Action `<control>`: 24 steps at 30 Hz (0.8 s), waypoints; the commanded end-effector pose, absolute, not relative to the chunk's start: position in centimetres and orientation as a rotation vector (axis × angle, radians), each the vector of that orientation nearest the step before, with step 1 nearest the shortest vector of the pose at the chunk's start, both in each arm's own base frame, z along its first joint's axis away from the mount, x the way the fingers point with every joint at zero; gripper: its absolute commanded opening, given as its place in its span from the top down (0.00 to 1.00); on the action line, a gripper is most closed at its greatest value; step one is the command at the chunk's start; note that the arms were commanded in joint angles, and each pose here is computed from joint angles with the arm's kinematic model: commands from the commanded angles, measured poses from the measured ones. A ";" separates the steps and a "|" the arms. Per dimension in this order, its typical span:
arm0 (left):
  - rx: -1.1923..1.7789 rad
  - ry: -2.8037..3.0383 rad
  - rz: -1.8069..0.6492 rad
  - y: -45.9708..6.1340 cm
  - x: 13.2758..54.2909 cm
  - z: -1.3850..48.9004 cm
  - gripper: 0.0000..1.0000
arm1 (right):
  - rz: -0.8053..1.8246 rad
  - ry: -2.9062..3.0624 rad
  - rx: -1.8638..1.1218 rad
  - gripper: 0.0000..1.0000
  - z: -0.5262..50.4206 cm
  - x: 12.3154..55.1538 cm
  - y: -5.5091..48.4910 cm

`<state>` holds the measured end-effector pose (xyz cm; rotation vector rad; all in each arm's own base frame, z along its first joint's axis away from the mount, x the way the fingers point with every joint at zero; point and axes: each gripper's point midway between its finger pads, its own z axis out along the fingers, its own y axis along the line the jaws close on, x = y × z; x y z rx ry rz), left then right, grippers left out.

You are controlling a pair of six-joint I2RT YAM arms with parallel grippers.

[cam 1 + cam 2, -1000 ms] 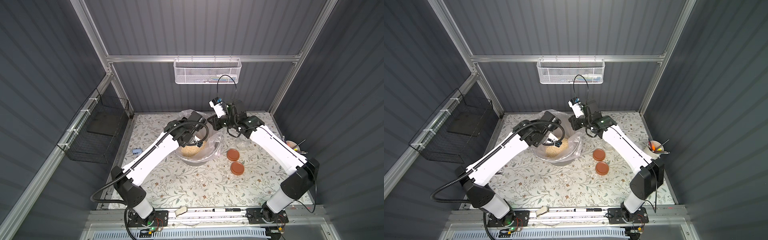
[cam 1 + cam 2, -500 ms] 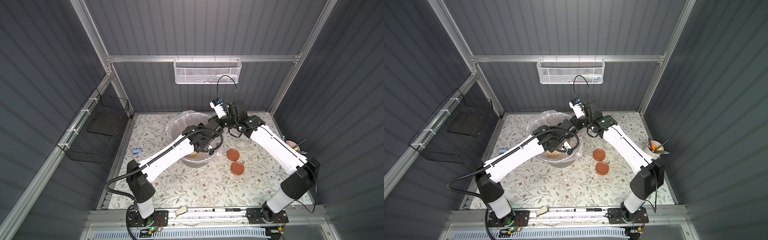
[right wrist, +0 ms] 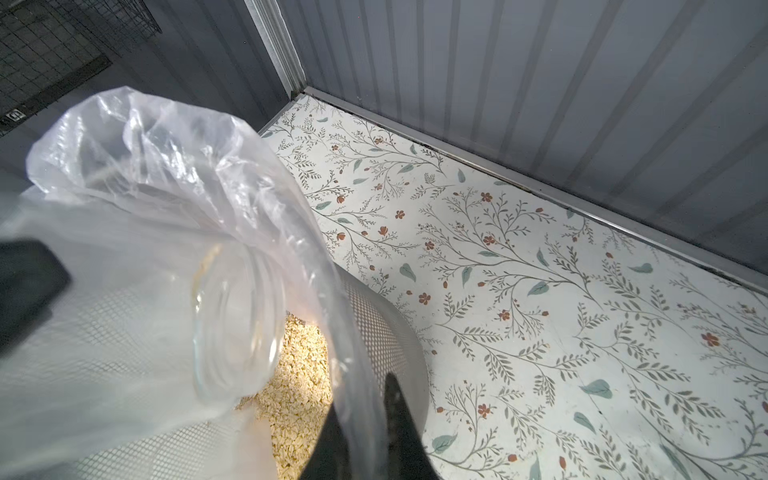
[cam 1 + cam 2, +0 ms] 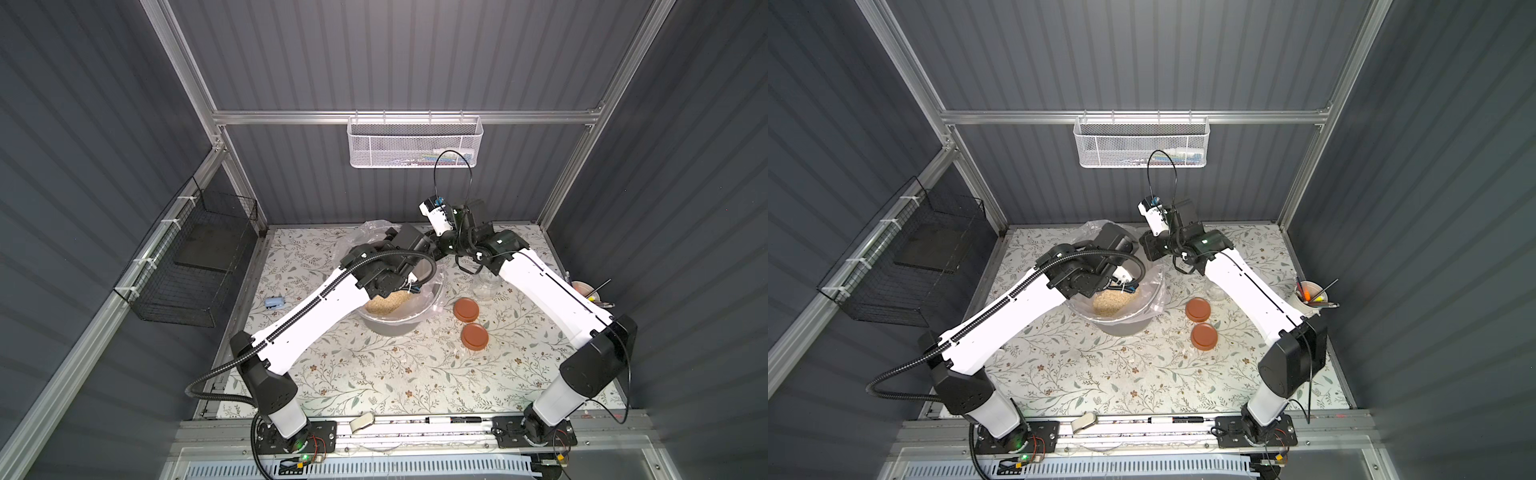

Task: Empty expired oatmeal from jars
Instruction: Pick up the trash bin from the center of the board.

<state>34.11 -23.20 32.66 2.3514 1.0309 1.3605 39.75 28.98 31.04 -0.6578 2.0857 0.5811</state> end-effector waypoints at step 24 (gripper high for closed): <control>2.273 1.071 1.256 -22.0 33.0 35.1 1.00 | 0.626 1.982 -0.666 1.00 34.2 40.4 30.4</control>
